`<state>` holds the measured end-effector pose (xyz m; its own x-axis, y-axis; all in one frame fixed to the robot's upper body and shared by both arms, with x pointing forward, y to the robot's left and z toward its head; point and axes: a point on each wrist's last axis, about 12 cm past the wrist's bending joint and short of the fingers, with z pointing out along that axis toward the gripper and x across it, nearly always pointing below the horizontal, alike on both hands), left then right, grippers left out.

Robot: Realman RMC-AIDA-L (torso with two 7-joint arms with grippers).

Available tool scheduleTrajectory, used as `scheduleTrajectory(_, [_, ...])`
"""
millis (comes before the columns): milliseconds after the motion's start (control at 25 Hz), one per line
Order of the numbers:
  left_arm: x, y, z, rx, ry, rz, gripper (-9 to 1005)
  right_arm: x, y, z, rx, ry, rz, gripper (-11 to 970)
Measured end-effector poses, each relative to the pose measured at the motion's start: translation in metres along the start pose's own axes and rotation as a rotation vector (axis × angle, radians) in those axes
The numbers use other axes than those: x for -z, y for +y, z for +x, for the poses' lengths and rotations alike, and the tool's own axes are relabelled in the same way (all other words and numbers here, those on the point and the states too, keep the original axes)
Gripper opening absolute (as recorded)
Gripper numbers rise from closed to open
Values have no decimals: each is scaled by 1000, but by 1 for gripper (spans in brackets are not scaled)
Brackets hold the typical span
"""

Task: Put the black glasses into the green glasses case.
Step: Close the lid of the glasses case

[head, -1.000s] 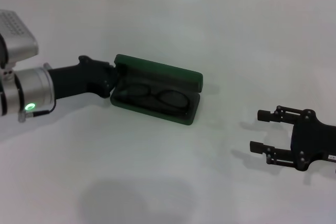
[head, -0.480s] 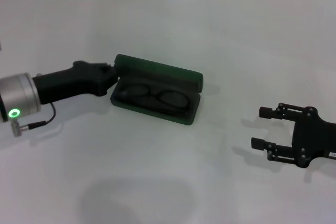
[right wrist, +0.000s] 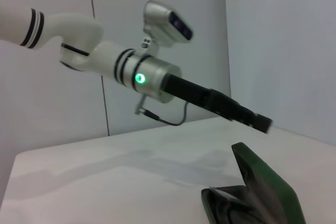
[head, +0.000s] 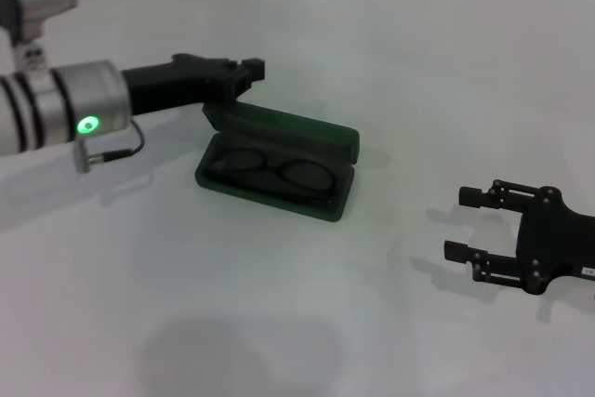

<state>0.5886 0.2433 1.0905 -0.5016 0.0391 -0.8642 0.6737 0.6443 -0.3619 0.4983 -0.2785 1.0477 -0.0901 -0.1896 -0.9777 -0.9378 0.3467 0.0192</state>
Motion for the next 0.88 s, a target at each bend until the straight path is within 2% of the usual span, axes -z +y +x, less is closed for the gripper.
scheduleTrajectory(200, [-20,-4,-11,-7,23,-75,80,1,0,1,-3,1,3,683])
scheduleTrajectory(440, [-41,-12,-10,-34,62,-133,81,1,0,1,-2,4,6,683])
scheduleTrajectory(880, [-42,-13,0,-22,77,-152,83,1,-1,1,3,13,10,683])
